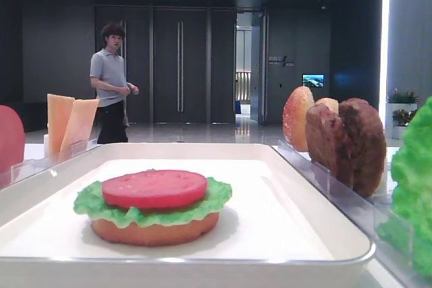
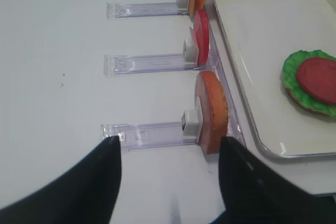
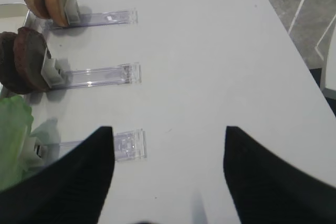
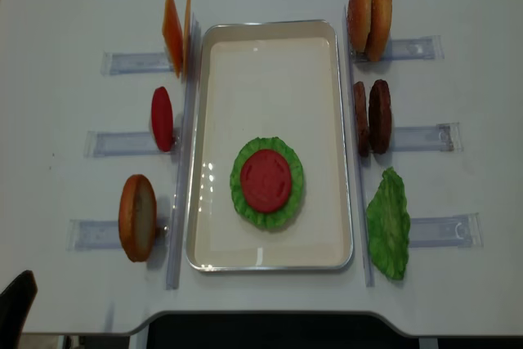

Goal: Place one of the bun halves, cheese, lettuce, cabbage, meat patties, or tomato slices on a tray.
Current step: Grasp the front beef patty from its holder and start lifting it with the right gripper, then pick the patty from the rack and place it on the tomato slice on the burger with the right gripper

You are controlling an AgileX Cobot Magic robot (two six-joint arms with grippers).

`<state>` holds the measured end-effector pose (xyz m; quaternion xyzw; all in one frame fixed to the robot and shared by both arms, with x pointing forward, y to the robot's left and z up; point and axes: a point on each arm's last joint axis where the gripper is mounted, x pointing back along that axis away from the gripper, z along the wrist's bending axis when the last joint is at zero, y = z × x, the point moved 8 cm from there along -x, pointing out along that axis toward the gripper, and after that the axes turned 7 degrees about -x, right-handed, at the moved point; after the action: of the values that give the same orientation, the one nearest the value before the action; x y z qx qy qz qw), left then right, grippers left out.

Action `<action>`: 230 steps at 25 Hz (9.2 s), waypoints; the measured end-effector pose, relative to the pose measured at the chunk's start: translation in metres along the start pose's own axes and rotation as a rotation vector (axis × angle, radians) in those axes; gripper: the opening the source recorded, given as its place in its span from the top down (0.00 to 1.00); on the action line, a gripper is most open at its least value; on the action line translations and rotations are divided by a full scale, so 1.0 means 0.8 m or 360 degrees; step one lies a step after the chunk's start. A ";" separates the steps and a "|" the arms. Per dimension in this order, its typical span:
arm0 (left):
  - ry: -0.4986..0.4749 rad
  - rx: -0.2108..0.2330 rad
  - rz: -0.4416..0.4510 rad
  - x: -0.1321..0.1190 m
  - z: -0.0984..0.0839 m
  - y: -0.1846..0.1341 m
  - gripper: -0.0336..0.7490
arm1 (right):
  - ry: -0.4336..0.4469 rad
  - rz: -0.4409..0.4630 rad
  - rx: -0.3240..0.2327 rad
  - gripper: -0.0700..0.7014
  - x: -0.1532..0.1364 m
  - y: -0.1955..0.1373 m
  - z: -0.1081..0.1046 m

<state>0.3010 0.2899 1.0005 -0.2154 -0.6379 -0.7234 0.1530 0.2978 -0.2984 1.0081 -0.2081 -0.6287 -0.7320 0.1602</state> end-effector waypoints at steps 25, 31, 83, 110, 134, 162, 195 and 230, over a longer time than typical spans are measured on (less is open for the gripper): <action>0.0001 -0.0001 0.0000 0.000 0.000 0.000 0.38 | 0.0024 0.0637 -0.0044 0.35 -0.073 0.087 0.025; 0.0001 -0.0001 0.0000 0.000 0.000 0.000 0.38 | 0.0030 0.0787 0.0033 0.35 -0.117 0.132 0.031; 0.0001 -0.0001 0.0000 0.000 0.000 0.000 0.38 | -0.0004 0.1103 -0.0001 0.42 -0.223 0.148 0.137; 0.0001 -0.0001 0.0000 0.000 0.000 0.000 0.38 | 0.0050 0.1287 0.0061 0.42 -0.277 0.099 0.255; 0.0001 -0.0001 0.0000 0.000 0.000 0.000 0.38 | 0.0043 0.1401 0.0086 0.42 -0.315 0.052 0.276; 0.0001 -0.0001 0.0000 0.000 0.000 0.000 0.38 | -0.0005 0.1417 0.0148 0.42 -0.338 0.034 0.273; 0.0001 -0.0001 0.0000 0.000 0.000 0.000 0.38 | -0.0114 0.1428 0.0272 0.74 -0.347 0.027 0.256; 0.0001 -0.0001 0.0000 0.000 0.000 0.000 0.38 | 0.0672 0.1412 0.0054 0.74 -0.243 0.055 0.363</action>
<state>0.3010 0.2900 1.0004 -0.2152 -0.6377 -0.7236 0.1532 0.5169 -0.0243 0.9828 -0.3002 -0.4450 -0.6090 0.5839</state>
